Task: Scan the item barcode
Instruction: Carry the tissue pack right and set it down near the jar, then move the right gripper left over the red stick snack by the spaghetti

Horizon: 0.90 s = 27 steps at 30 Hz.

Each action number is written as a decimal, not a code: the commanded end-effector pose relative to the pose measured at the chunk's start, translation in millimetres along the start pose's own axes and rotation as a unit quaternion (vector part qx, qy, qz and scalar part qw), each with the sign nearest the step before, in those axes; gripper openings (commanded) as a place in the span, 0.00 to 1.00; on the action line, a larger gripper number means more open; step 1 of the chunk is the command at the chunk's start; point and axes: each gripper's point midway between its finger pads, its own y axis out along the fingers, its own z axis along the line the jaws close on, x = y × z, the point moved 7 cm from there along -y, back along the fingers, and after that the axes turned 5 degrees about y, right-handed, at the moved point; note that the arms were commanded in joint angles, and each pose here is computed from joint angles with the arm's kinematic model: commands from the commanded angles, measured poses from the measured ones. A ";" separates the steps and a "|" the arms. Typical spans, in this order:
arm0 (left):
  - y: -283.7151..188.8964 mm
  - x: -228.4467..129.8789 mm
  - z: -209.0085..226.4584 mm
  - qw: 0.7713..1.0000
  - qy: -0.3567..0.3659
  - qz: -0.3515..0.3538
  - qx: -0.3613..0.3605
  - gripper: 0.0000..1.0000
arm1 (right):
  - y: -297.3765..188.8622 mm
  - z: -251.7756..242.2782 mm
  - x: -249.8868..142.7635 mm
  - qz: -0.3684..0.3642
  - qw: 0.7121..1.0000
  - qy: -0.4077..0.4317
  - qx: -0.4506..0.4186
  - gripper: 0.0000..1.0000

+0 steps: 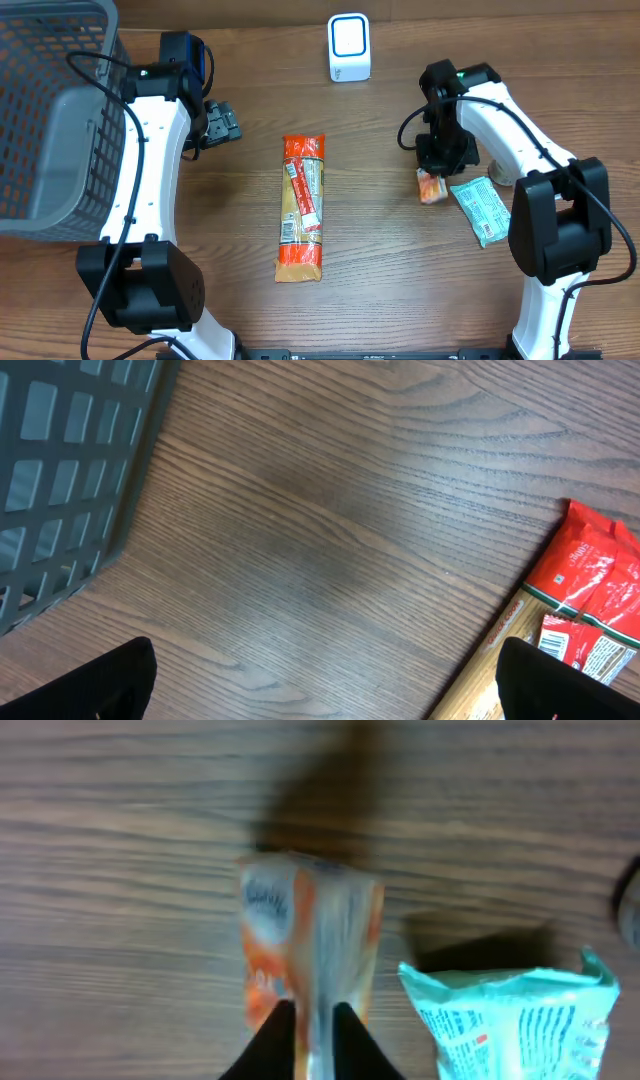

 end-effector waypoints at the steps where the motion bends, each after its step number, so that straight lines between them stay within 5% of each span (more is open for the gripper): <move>1: 0.2 -0.2 0.6 1.000 0.008 -0.001 0.005 1.00 | -3.2 -6.5 1.0 -0.017 1.000 0.007 -0.024 1.00; 15: 0.2 -0.2 0.6 1.000 0.008 -0.001 0.004 1.00 | 4.8 38.1 -9.5 0.017 0.992 -0.016 0.121 1.00; 16: 0.2 -0.2 0.6 1.000 0.008 -0.001 0.005 1.00 | 6.8 39.8 -10.7 0.020 0.992 -0.018 0.125 0.95; 18: 0.2 -0.2 0.6 1.000 0.008 -0.001 0.005 1.00 | 10.3 42.5 -12.6 0.021 0.992 -0.022 0.124 0.61; 20: 0.2 -0.2 0.6 1.000 0.008 -0.001 0.005 1.00 | 14.8 45.0 -13.6 0.019 0.992 -0.026 0.124 0.43; 24: 0.2 -0.2 0.6 1.000 0.008 -0.001 0.005 1.00 | 25.2 49.8 -15.0 0.014 0.992 -0.035 0.124 0.40; 27: 0.0 -0.2 0.6 1.000 0.008 -0.001 0.004 1.00 | 33.5 48.5 -12.2 -0.002 0.993 -0.038 0.112 0.29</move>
